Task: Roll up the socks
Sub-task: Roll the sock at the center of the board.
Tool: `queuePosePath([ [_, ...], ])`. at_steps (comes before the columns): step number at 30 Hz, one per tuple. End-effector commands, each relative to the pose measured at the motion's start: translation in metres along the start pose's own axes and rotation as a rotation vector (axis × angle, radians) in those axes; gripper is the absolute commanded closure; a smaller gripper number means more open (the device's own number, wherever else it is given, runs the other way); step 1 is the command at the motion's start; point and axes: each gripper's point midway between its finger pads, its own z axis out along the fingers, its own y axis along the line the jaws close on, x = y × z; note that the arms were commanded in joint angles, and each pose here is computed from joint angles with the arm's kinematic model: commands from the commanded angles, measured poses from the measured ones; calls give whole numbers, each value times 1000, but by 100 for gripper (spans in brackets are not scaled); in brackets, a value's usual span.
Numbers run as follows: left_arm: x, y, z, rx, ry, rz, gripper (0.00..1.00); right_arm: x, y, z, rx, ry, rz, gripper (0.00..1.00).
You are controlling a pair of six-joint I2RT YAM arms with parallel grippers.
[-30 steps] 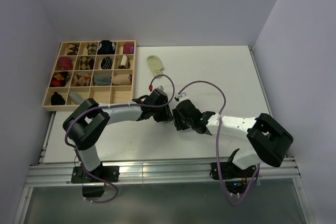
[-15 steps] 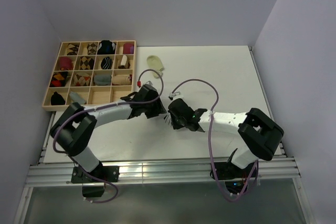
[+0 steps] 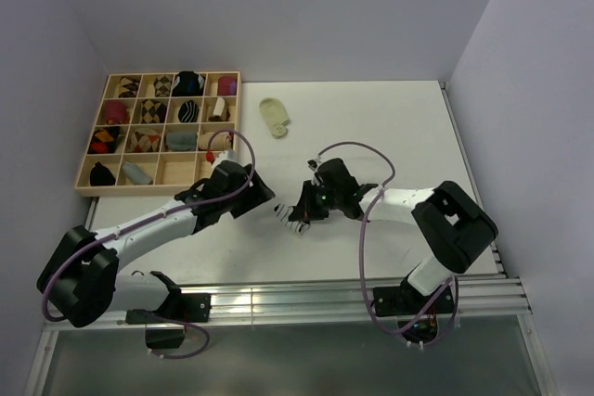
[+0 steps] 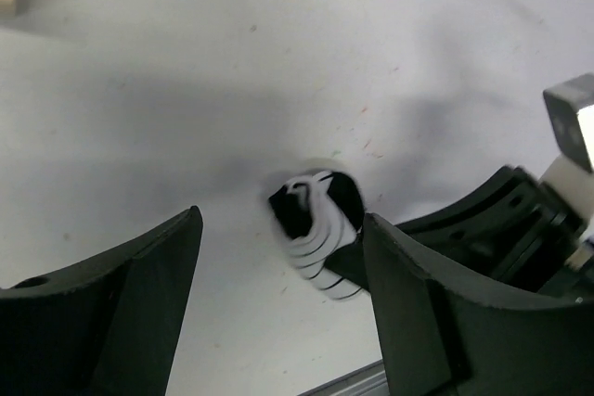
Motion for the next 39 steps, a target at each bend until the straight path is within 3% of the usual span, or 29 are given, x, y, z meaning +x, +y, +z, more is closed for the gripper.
queuePosePath([
  [1, 9, 2, -6, 33, 12, -42, 24, -2, 21, 2, -201, 28, 138, 100],
  [10, 32, -11, 5, 57, 71, -10, 26, 10, -2, 4, -279, 53, 339, 100],
  [20, 45, -14, 31, 31, 119, 7, 30, 18, -19, 11, -301, 54, 429, 100],
  [29, 70, 2, 46, -47, 195, 46, 50, 15, -26, 12, -275, 32, 414, 100],
  [32, 74, 8, 51, -77, 215, 58, 60, 8, -25, 9, -250, 9, 358, 92],
  [35, 72, 4, 53, -84, 221, 79, 80, 1, -21, 4, -205, -20, 254, 81],
  [39, 71, 4, 54, -114, 220, 121, 83, -12, -5, -6, -125, -87, 25, 65],
])
